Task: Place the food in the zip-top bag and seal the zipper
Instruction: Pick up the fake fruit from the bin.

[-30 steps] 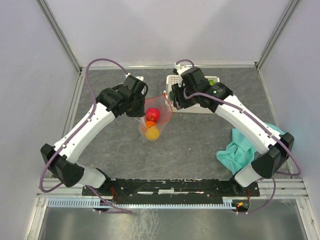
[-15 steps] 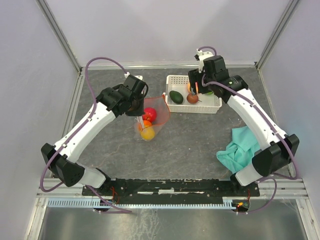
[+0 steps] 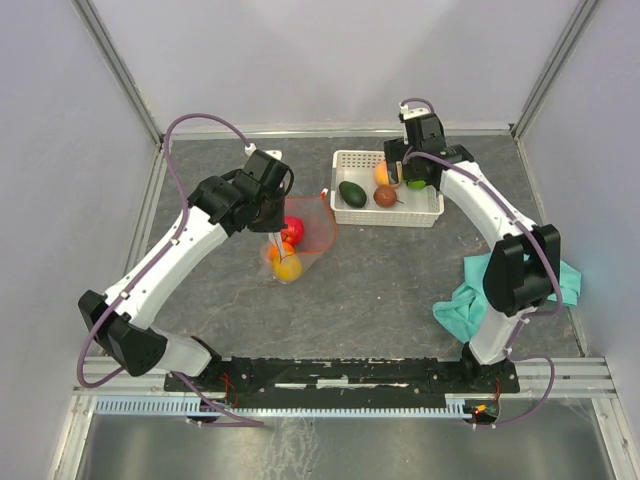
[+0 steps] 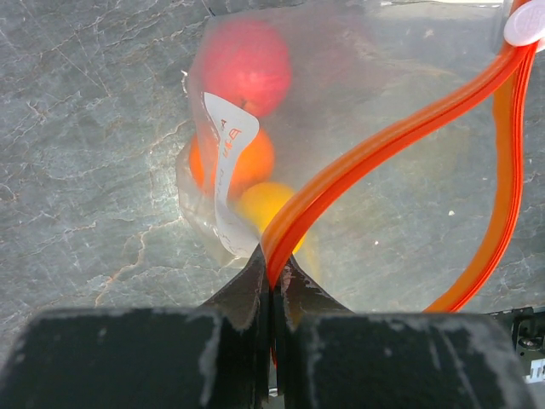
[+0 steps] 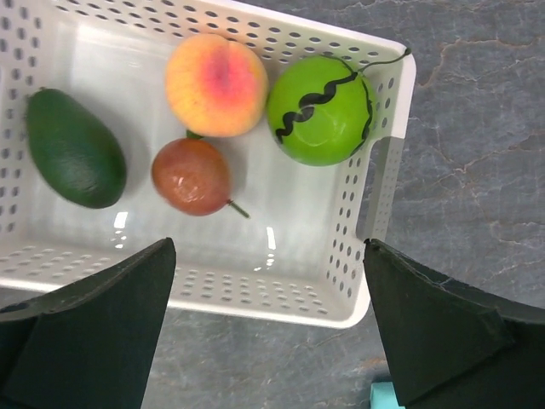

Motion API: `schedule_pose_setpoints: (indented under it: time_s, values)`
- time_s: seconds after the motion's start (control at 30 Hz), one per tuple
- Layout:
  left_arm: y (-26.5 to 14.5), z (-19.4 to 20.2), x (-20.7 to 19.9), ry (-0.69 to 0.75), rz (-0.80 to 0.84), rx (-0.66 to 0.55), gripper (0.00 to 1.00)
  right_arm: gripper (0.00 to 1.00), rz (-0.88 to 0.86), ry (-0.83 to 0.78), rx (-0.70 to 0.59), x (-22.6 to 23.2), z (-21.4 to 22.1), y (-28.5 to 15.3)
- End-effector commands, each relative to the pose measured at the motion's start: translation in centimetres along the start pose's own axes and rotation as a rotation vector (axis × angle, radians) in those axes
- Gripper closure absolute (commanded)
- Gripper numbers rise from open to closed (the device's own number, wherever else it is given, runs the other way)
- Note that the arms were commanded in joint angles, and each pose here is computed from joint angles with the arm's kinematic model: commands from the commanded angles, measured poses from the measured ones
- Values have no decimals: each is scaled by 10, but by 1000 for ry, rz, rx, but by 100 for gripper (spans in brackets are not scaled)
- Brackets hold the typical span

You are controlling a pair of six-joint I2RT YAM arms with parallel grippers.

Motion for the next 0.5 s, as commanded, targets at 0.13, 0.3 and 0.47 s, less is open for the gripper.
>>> schedule_pose_setpoints:
  time_s: [0.13,0.3,0.47]
  values:
    - [-12,-10,5,-16,-20,-93,97,1,96,6,-110,-13,-25,40]
    - [-13,-11,5,-26,-17,-100,97,1,60,-26,-93,-12,-23,72]
    - [-11,-9,5,-25,-21,-90,97,1,21,-71,-66,-22,-22,99]
Point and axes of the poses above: each gripper's point midway between its finger pads, its own y axis out along the fingers, its own x axis along the line the jaws close on, z = x × y, the point moved 10 cm from there along -y, back along the fingers, and after that the axes turned 8 degrees about y, right-handed, at the moved point
